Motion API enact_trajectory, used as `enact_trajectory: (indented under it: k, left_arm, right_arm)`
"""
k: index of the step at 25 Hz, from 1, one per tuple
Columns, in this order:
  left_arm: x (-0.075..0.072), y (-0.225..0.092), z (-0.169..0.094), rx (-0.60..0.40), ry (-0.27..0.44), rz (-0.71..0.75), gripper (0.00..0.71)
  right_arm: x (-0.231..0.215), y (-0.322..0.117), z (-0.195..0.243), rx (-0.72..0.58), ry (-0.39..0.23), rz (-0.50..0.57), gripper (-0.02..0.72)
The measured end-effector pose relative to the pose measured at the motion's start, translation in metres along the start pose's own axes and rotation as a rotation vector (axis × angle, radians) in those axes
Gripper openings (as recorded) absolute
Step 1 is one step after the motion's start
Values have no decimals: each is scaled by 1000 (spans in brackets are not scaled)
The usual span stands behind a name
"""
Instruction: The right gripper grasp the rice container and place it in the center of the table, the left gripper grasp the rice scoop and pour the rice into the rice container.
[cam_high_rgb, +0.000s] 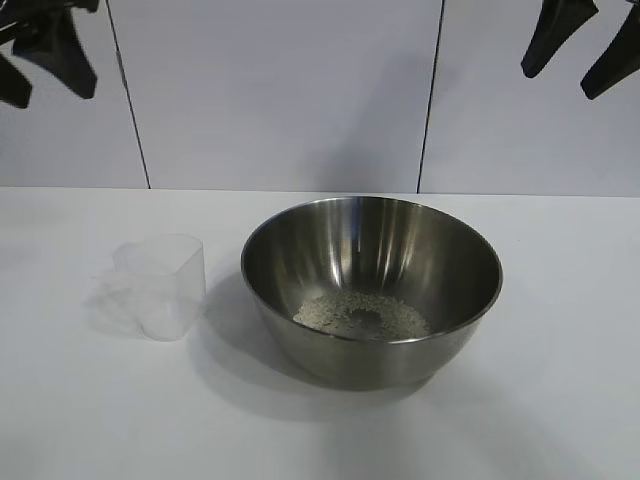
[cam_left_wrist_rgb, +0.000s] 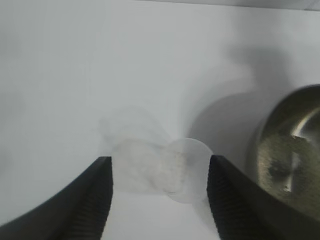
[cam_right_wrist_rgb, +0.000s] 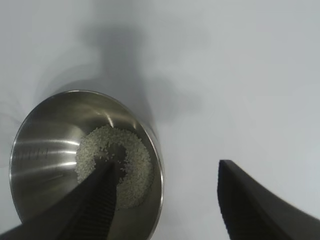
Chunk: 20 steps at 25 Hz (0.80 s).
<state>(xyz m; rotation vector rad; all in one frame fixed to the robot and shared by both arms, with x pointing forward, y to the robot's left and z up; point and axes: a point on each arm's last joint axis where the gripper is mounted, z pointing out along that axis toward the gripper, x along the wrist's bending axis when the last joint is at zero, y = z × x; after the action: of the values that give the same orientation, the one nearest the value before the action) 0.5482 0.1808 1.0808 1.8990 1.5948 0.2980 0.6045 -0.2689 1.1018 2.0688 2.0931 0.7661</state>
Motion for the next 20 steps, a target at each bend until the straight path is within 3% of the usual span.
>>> enact_trajectory:
  k: [2, 6, 11, 20]
  left_arm:
    - [-9, 8, 7, 38, -75, -5, 417]
    - [-18, 18, 22, 99, -151, -12, 443]
    - [-20, 24, 35, 164, -168, -17, 551]
    - [-21, 24, 40, 183, -178, -70, 567]
  right_arm:
    - [2, -1, 0, 6, 18, 1, 408]
    - [5, 0, 0, 6, 54, 1, 408]
    - [6, -1, 0, 10, 66, -7, 408]
    - [6, -6, 2, 57, 72, -5, 408]
